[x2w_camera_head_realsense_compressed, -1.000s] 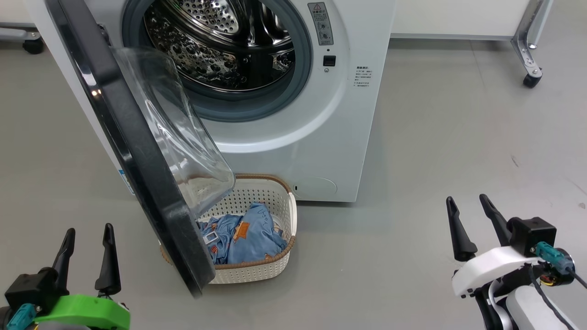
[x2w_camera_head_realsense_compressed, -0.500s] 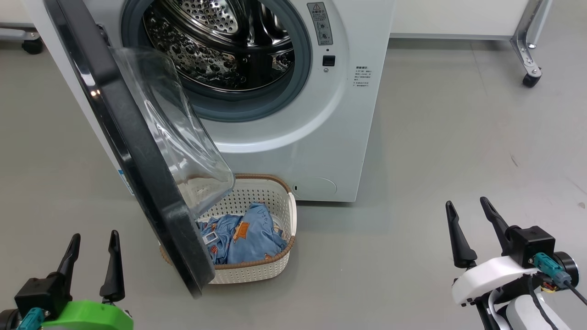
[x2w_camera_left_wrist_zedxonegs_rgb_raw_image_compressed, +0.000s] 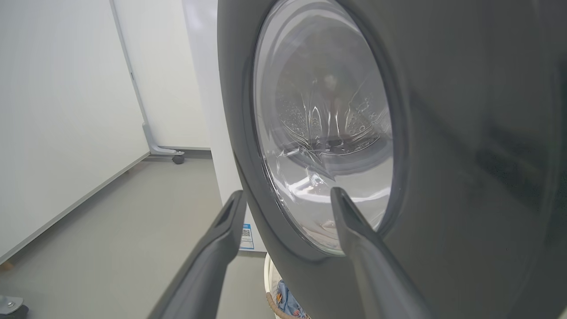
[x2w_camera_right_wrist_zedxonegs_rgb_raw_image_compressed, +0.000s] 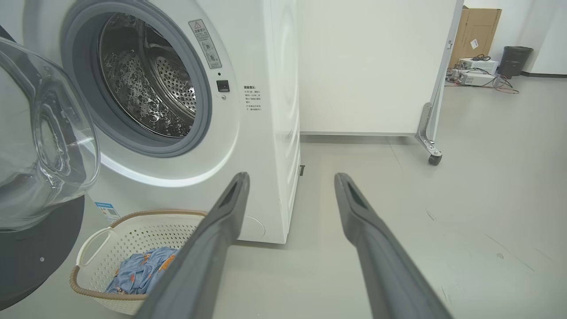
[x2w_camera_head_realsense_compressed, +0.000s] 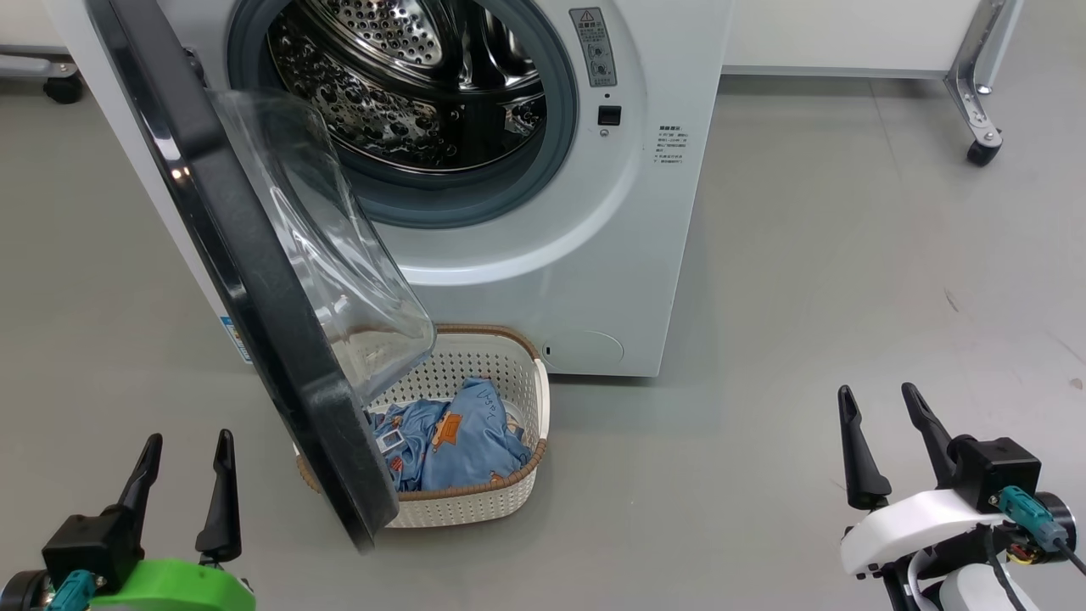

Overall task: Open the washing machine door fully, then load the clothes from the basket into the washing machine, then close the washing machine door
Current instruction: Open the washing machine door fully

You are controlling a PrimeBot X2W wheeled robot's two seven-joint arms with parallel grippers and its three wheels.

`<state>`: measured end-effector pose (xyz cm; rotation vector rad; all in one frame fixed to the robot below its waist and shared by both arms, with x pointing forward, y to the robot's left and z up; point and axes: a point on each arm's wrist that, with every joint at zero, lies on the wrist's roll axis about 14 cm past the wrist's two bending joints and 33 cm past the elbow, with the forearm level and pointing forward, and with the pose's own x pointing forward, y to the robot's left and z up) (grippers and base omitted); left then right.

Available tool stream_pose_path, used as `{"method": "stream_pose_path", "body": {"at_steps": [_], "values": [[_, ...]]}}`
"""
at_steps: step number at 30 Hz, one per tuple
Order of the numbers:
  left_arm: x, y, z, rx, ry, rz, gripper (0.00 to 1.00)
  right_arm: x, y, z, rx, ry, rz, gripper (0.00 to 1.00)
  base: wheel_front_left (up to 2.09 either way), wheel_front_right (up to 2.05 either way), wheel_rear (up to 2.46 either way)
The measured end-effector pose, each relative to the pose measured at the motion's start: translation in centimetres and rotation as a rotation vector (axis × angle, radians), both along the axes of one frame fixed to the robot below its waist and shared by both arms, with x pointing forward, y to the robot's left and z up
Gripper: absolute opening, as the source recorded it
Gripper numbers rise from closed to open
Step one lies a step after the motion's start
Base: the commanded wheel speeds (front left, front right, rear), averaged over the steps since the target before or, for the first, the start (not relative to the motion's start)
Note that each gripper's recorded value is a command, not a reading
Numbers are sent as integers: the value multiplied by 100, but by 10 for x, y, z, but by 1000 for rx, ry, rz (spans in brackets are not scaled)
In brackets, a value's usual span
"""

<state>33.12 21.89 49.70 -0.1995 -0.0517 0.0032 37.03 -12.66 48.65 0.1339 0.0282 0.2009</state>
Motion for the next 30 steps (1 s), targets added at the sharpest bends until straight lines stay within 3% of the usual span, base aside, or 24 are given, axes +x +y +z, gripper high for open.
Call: {"method": "stream_pose_path", "body": {"at_steps": [30], "values": [[-3,-1,-3,9,9,-4,100,1,-6,-8,12,21,-26,100,0,0,0]]}}
